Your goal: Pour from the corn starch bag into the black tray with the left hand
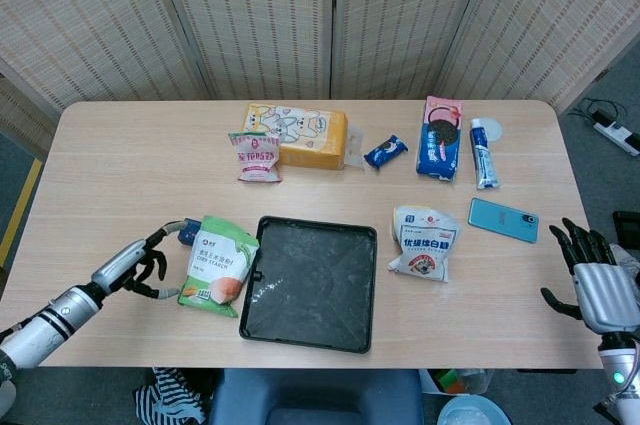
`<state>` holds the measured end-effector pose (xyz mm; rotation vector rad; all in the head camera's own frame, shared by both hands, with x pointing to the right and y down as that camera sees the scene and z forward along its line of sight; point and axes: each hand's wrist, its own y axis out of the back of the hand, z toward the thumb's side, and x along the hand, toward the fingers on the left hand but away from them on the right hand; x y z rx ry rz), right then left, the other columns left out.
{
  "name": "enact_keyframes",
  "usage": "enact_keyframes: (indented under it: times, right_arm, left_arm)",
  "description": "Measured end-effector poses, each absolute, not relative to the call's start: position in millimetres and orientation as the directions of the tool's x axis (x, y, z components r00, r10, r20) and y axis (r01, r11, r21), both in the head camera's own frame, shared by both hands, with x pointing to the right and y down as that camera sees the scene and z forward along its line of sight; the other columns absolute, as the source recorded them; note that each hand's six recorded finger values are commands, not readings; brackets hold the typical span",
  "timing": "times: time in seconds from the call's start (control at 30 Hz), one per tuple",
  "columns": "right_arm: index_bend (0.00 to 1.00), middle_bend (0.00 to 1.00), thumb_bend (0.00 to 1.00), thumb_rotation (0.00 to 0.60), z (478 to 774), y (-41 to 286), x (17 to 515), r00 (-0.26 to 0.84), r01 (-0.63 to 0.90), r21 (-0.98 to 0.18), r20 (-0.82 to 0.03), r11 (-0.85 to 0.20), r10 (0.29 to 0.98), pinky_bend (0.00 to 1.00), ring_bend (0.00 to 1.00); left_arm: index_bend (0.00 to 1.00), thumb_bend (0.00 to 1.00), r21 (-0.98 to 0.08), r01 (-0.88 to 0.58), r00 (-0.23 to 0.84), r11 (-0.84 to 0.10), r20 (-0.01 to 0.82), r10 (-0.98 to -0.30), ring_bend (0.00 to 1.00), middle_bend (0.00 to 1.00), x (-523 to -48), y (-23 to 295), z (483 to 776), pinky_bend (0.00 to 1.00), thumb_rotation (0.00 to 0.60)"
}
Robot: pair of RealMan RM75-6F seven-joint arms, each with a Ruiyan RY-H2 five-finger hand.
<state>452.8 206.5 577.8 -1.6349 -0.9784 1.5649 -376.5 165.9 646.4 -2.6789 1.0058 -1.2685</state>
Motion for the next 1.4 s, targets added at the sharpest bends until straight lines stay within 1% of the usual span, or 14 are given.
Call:
enact_keyframes:
  times: [0.1,0.13,0.2,0.27,0.37,0.47,0.53,0.67,0.77,0.83,0.9,0.97,1.2,1.4]
  right_arm:
    - [0.0,0.0,0.28,0.6,577,206,454,-0.003,0.071,-0.866,-0.497,-0.496,0.868,0.0,0.0]
    - [0.0,0.0,0.28,0.6,577,206,454,-0.006,0.072,-0.867,-0.495,-0.494,0.869,0.0,0.0]
    - [0.0,0.0,0.28,0.6,576,205,456,-0.011,0.074,-0.869,-0.491,-0.489,0.871,0.0,0.0]
    - [0.0,0.0,0.28,0.6,574,205,457,-0.015,0.074,-0.872,-0.486,-0.484,0.874,0.0,0.0]
    - [0.0,0.0,0.28,0.6,573,203,458,-0.022,0.077,-0.877,-0.477,-0.474,0.879,0.0,0.0]
    - [0.0,0.0,0.28,0.6,572,200,460,-0.031,0.077,-0.88,-0.471,-0.468,0.881,0.0,0.0]
    - [0.0,0.0,0.28,0.6,572,198,461,-0.039,0.08,-0.883,-0.465,-0.462,0.884,0.0,0.0]
    - [0.0,0.0,0.28,0.6,569,195,463,-0.054,0.07,-0.893,-0.448,-0.444,0.893,0.0,0.0]
    - [0.0,0.0,0.28,0.6,567,193,464,-0.068,0.042,-0.905,-0.424,-0.422,0.903,0.0,0.0]
    - [0.0,0.0,0.28,0.6,565,191,465,-0.08,0.012,-0.915,-0.403,-0.403,0.912,0.0,0.0]
    - [0.0,0.0,0.28,0.6,564,191,465,-0.092,-0.021,-0.923,-0.382,-0.385,0.92,0.0,0.0]
    - [0.0,0.0,0.28,0.6,563,191,464,-0.103,-0.047,-0.927,-0.367,-0.373,0.925,0.0,0.0]
    - [0.0,0.0,0.28,0.6,560,196,461,-0.113,-0.053,-0.932,-0.35,-0.358,0.93,0.0,0.0]
    - [0.0,0.0,0.28,0.6,564,197,460,-0.106,-0.048,-0.925,-0.371,-0.377,0.923,0.0,0.0]
  left_arm:
    - [0.0,0.21,-0.366,-0.53,0.43,-0.765,0.662,-0.614,0.47,0.0,-382,167,615,0.74,0.6]
    - [0.0,0.21,-0.396,-0.524,0.414,-0.754,0.655,-0.632,0.44,0.0,-387,168,606,0.7,0.6]
    - [0.0,0.2,-0.467,-0.505,0.369,-0.726,0.643,-0.671,0.34,0.0,-400,174,588,0.57,0.6]
    - [0.0,0.19,-0.53,-0.489,0.325,-0.692,0.626,-0.709,0.18,0.0,-411,184,574,0.33,0.6]
    - [0.0,0.19,-0.607,-0.461,0.3,-0.647,0.58,-0.758,0.02,0.0,-418,195,563,0.11,0.6]
    - [0.0,0.18,-0.702,-0.389,0.276,-0.596,0.529,-0.803,0.0,0.0,-423,201,558,0.02,0.6]
    - [0.0,0.18,-0.763,-0.325,0.252,-0.559,0.499,-0.829,0.0,0.0,-428,205,557,0.01,0.6]
    - [0.0,0.18,-0.876,-0.144,0.173,-0.46,0.436,-0.883,0.0,0.0,-445,218,559,0.0,0.6]
    - [0.0,0.17,-0.918,-0.029,0.089,-0.396,0.393,-0.915,0.0,0.0,-465,230,562,0.0,0.6]
    - [0.0,0.17,-0.931,0.017,0.03,-0.364,0.364,-0.931,0.0,0.0,-478,237,562,0.0,0.6]
    - [0.0,0.17,-0.942,0.032,-0.037,-0.334,0.333,-0.942,0.0,0.0,-492,246,563,0.0,0.6]
    - [0.0,0.17,-0.946,0.037,-0.064,-0.322,0.32,-0.945,0.0,0.0,-496,250,563,0.0,0.6]
    - [0.0,0.17,-0.951,0.047,-0.042,-0.307,0.305,-0.951,0.0,0.0,-488,250,560,0.0,0.6]
    - [0.01,0.17,-0.948,0.042,-0.051,-0.316,0.314,-0.948,0.0,0.0,-490,250,561,0.0,0.6]
